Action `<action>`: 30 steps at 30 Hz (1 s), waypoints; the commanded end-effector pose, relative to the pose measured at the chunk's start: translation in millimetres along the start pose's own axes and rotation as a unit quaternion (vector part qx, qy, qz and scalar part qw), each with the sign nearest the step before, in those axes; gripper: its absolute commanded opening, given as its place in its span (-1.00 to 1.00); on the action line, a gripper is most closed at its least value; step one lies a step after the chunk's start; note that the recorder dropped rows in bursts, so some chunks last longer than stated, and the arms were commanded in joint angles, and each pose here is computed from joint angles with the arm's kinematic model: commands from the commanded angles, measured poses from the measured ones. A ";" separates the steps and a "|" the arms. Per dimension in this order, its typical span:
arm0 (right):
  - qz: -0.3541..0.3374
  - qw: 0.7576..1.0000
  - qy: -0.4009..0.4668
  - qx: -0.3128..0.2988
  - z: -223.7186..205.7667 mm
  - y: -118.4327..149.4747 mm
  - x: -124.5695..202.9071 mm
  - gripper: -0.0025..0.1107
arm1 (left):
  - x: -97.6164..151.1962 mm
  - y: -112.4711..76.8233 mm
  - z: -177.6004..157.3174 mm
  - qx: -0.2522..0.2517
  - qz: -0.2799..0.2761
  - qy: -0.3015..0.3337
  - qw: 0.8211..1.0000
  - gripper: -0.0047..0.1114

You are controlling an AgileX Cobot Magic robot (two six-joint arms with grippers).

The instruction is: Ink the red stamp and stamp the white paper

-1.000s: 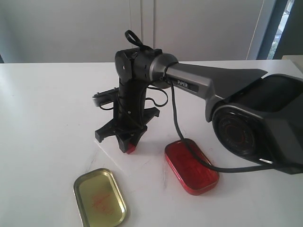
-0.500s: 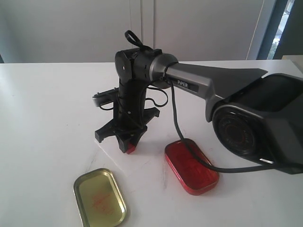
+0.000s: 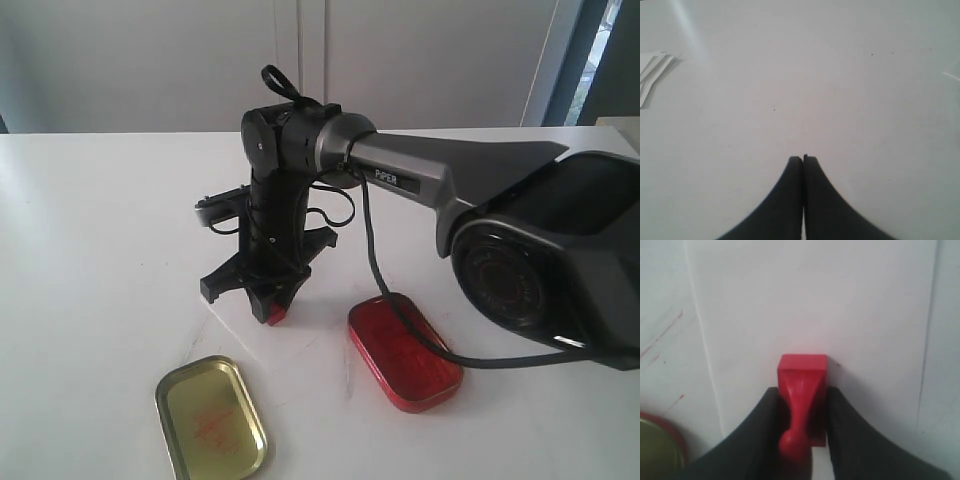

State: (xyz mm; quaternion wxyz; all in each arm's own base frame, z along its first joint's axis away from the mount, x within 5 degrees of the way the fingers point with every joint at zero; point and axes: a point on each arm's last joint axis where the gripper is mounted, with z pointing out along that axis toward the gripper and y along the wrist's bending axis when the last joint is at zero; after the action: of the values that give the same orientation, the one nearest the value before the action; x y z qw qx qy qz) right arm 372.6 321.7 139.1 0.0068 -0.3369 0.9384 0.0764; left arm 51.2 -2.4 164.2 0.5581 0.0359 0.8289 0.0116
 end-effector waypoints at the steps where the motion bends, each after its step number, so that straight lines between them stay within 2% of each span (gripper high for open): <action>1: -0.002 1.000 0.001 0.007 -0.4 0.6 2.0 -0.96 | -0.4 -0.7 -0.4 0.004 -0.005 -0.002 1.000 -0.92; 24: -0.005 0.999 -0.039 0.007 -39.3 5.9 2.4 -0.96 | -0.4 -0.7 -0.4 0.004 -0.005 -0.002 1.000 -0.92; 30: -0.020 0.998 -0.053 0.004 -52.7 18.3 3.7 -0.96 | -0.4 -0.7 -0.4 0.004 -0.005 -0.002 1.000 -0.92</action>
State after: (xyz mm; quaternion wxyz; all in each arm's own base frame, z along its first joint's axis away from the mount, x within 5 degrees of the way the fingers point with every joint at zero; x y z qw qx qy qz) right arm 366.6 321.8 181.4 0.0493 -0.3435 0.9339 0.0856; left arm 51.2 -2.4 164.2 0.5581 0.0359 0.8289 0.0116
